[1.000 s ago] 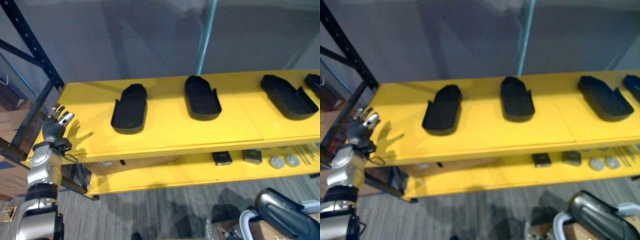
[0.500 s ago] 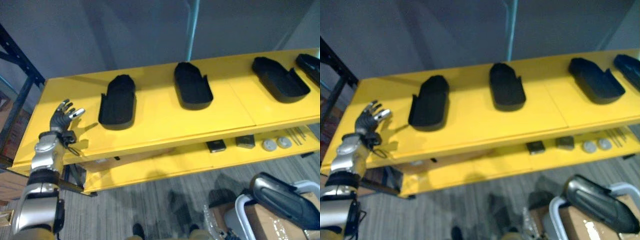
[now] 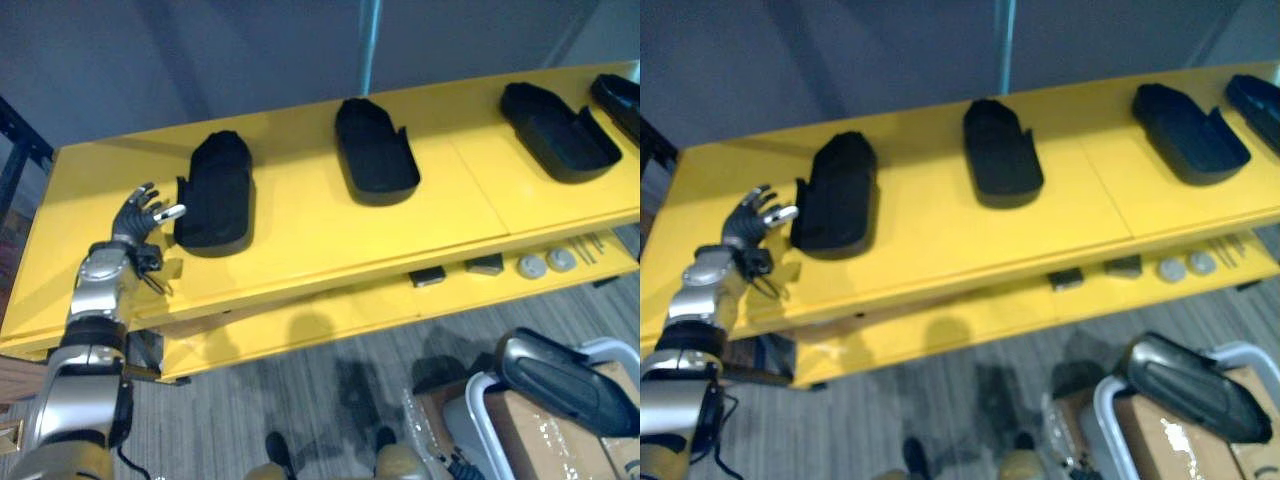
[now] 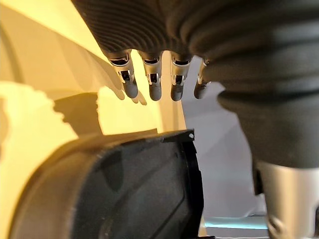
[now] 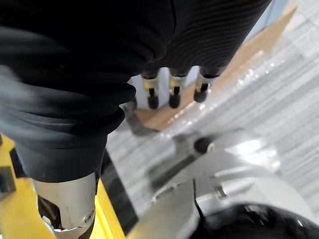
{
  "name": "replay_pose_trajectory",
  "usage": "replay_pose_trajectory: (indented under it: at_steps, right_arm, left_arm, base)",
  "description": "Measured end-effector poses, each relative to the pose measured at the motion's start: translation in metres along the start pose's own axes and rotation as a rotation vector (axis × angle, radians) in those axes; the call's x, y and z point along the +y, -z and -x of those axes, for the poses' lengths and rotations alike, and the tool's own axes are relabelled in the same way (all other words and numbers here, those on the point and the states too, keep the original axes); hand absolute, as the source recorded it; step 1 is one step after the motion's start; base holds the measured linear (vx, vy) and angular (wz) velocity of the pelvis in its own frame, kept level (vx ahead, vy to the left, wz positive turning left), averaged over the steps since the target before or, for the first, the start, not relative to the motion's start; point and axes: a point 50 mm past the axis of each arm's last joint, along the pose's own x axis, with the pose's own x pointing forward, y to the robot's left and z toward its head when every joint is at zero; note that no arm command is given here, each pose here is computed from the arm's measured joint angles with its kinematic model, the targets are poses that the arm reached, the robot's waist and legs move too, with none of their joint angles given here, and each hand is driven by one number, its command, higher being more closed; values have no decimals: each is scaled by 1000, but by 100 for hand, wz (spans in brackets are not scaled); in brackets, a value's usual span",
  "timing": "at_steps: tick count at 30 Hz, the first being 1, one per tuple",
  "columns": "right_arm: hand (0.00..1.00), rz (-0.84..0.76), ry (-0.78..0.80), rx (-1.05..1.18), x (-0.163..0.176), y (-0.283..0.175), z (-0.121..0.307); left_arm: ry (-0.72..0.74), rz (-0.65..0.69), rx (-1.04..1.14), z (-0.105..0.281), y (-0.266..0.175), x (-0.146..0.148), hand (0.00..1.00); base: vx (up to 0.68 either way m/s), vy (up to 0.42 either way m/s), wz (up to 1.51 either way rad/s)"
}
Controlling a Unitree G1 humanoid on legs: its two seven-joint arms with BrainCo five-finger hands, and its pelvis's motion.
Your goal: Walk over and take plastic housings, then place them on the shelf
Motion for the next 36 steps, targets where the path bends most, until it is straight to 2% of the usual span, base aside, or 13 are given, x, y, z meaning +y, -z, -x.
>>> replay_pose_trajectory:
  at_steps: [17,25,36]
  right_arm:
    - [0,-5,-17,-1,5,-2,-1]
    - [0,1,-29,3,8,-2,-1]
    - [0,-3,-38,0,11,-2,-2]
  left_arm:
    - [5,52,-15,-5,-10,-6,0]
    - [-7,93,-85,-12,-36,-10,0]
    - [-35,104,-119,-16,-51,-12,0]
  base:
    - [-36,-5,-1]
    - [0,0,0]
    - [-3,0,0]
